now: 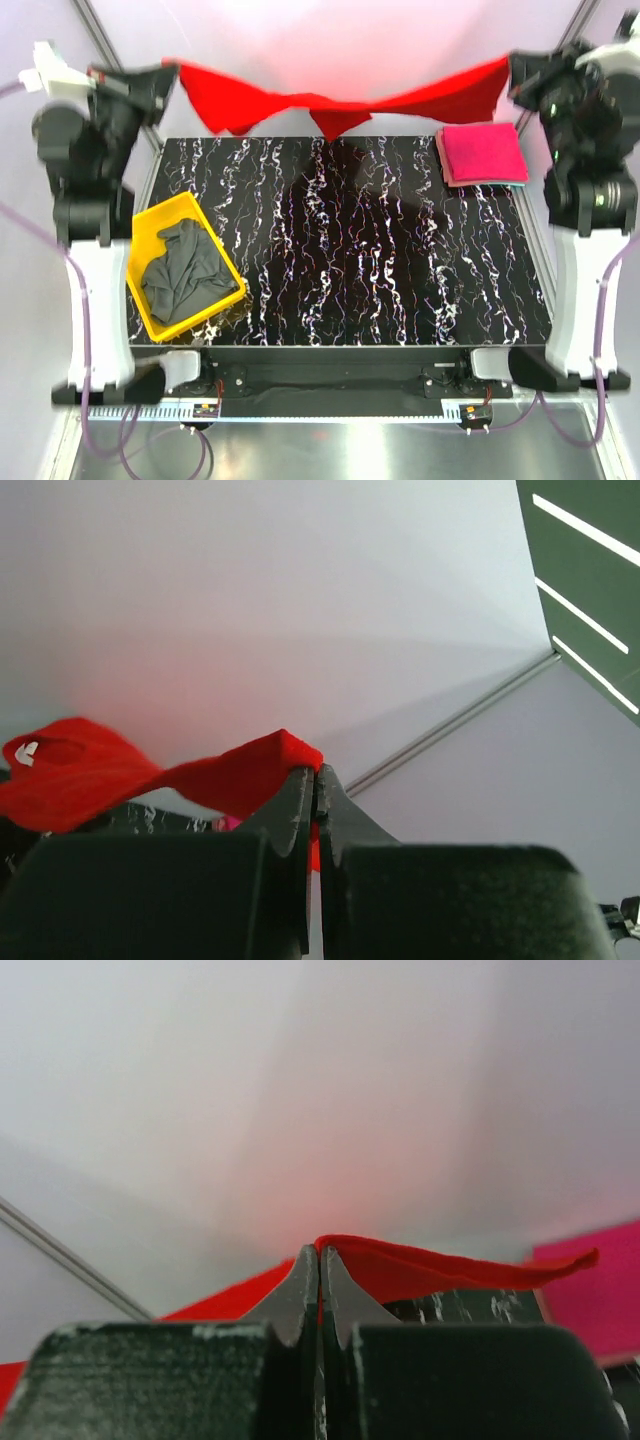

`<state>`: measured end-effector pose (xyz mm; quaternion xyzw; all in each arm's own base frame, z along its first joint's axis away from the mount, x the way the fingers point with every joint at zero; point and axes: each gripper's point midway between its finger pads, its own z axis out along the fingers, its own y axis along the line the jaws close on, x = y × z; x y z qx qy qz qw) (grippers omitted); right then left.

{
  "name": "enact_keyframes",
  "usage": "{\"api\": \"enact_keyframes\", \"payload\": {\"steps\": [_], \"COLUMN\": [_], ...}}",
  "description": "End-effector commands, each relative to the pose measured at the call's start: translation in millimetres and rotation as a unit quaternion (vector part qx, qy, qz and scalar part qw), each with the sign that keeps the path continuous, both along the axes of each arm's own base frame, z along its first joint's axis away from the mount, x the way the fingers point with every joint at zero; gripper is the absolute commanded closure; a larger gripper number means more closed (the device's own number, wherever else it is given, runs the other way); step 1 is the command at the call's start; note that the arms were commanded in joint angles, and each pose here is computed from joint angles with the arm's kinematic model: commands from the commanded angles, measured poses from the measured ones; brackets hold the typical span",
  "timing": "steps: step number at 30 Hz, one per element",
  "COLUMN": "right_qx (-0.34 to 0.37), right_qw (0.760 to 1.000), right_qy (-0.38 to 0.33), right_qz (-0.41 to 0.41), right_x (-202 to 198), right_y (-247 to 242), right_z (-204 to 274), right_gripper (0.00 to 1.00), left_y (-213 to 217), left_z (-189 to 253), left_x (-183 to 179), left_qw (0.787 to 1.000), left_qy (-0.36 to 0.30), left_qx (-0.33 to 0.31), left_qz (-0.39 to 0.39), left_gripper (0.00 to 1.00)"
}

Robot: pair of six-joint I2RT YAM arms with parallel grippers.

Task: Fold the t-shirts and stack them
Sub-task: Flatten the tshirt out

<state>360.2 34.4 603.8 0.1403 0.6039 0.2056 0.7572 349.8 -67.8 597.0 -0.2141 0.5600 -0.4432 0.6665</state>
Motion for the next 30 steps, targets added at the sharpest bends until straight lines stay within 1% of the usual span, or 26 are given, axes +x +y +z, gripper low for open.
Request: {"api": "enact_keyframes", "payload": {"steps": [1, 2, 3, 4, 5, 6, 7, 8, 9, 11, 12, 14, 15, 17, 18, 20, 23, 25, 30], "right_qx": [-0.016, -0.012, 0.002, 0.008, 0.013, 0.032, 0.038, 0.043, 0.063, 0.080, 0.093, 0.101, 0.107, 0.107, 0.115, 0.124, 0.128, 0.129, 0.151], "right_qw": [0.998, 0.992, 0.992, 0.988, 0.979, 0.978, 0.973, 0.962, 0.959, 0.933, 0.927, 0.896, 0.887, 0.856, 0.843, 0.836, 0.832, 0.829, 0.822], "right_qy": [0.065, 0.119, 0.121, 0.146, 0.195, 0.199, 0.224, 0.265, 0.272, 0.346, 0.360, 0.429, 0.448, 0.502, 0.521, 0.528, 0.525, 0.527, 0.524], "right_qz": [-0.019, -0.029, -0.033, -0.040, -0.050, -0.051, -0.052, -0.045, -0.046, -0.056, -0.053, -0.047, -0.042, -0.058, -0.069, -0.086, -0.123, -0.139, -0.161], "right_x": [0, 9, -8, -12, -11, -27, -35, -41, -54, -74, -84, -105, -113, -135, -145, -153, -159, -162, -174], "right_y": [-8, -11, -13, -15, -18, -18, -18, -14, -13, -13, -10, -4, -1, -4, -5, -8, -20, -24, -28], "right_z": [-59, -107, -113, -135, -181, -189, -210, -250, -260, -315, -326, -373, -385, -417, -426, -433, -436, -438, -435], "right_gripper": [1.00, 1.00, 1.00, 1.00, 1.00, 1.00, 1.00, 1.00, 1.00, 1.00, 1.00, 1.00, 1.00, 1.00, 1.00, 1.00, 1.00, 1.00, 1.00], "left_y": [-3, -3, -2, 0, 1, 2, 4, 4, 3, 0, 0, -1, 0, -3, -3, -5, -11, -15, -13], "left_z": [-51, -81, -97, -117, -143, -157, -177, -196, -208, -242, -251, -277, -286, -308, -315, -333, -349, -358, -372], "left_x": [-7, -15, -18, -22, -31, -36, -41, -51, -56, -71, -76, -89, -93, -103, -106, -115, -122, -125, -132], "left_qw": [0.999, 0.997, 0.996, 0.994, 0.991, 0.989, 0.984, 0.981, 0.979, 0.969, 0.965, 0.955, 0.951, 0.942, 0.939, 0.934, 0.933, 0.929, 0.916], "left_qy": [0.034, 0.059, 0.074, 0.095, 0.114, 0.127, 0.150, 0.165, 0.175, 0.211, 0.221, 0.250, 0.261, 0.285, 0.292, 0.307, 0.314, 0.326, 0.350], "left_qx": [0.033, 0.039, 0.045, 0.059, 0.067, 0.075, 0.089, 0.099, 0.107, 0.130, 0.140, 0.159, 0.165, 0.175, 0.178, 0.176, 0.161, 0.158, 0.174], "left_qz": [-0.002, -0.002, 0.002, 0.007, 0.010, 0.012, 0.014, 0.012, 0.008, -0.007, -0.011, -0.021, -0.024, -0.040, -0.042, -0.051, -0.067, -0.080, -0.086], "left_gripper": [1.00, 1.00, 1.00, 1.00, 1.00, 1.00, 1.00, 1.00, 1.00, 1.00, 1.00, 1.00, 1.00, 1.00, 1.00, 1.00, 1.00, 1.00, 1.00]}}
